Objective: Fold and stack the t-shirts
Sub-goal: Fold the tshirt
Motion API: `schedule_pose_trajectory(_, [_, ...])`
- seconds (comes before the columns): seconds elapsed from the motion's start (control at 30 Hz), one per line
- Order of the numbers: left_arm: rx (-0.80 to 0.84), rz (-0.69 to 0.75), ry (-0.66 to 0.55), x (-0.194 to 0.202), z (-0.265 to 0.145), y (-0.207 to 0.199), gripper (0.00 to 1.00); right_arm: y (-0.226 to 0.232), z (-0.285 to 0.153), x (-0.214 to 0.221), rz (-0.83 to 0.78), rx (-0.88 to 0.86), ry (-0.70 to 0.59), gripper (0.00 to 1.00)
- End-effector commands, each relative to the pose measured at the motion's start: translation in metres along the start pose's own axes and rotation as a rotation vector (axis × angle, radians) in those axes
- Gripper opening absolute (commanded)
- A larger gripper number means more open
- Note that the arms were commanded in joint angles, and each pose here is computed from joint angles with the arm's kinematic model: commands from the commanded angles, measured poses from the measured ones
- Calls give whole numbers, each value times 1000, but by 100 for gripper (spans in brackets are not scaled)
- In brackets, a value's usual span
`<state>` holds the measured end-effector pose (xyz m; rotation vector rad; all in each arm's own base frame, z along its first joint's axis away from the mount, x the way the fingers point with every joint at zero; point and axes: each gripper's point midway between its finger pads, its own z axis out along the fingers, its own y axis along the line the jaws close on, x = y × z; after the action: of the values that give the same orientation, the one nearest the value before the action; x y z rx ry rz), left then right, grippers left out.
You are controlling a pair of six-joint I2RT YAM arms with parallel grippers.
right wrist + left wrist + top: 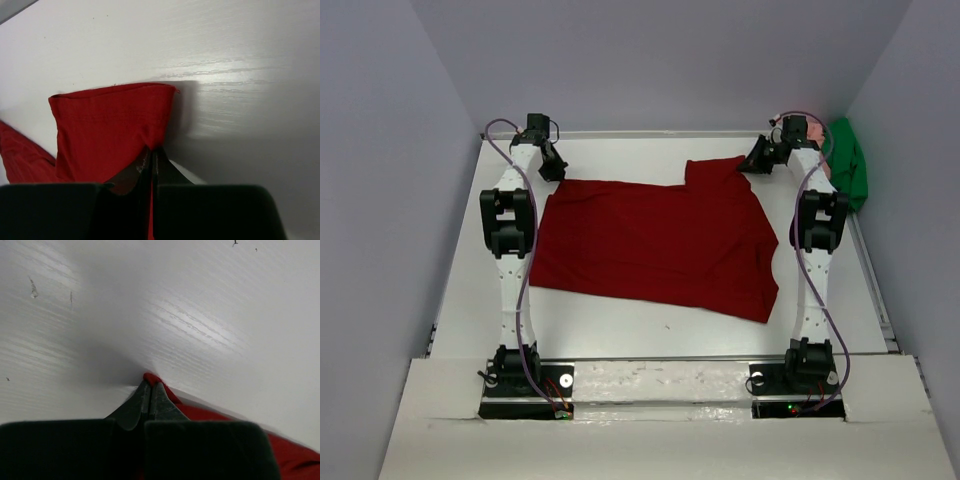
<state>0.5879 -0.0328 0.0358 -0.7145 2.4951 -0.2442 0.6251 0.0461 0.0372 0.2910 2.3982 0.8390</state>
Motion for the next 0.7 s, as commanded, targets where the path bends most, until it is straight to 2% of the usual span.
schedule_pose_trajectory(0.0, [-1, -12, -90, -35, -53, 4, 0, 46, -55, -55, -121, 2, -149, 0])
schedule_pose_trajectory(0.3, [5, -27, -119, -40, -73, 5, 0, 61, -85, -71, -149, -11, -191, 0])
schedule_pose_trajectory(0.67, [5, -29, -123, -43, -81, 8, 0, 67, -99, -78, -135, -10, -206, 0])
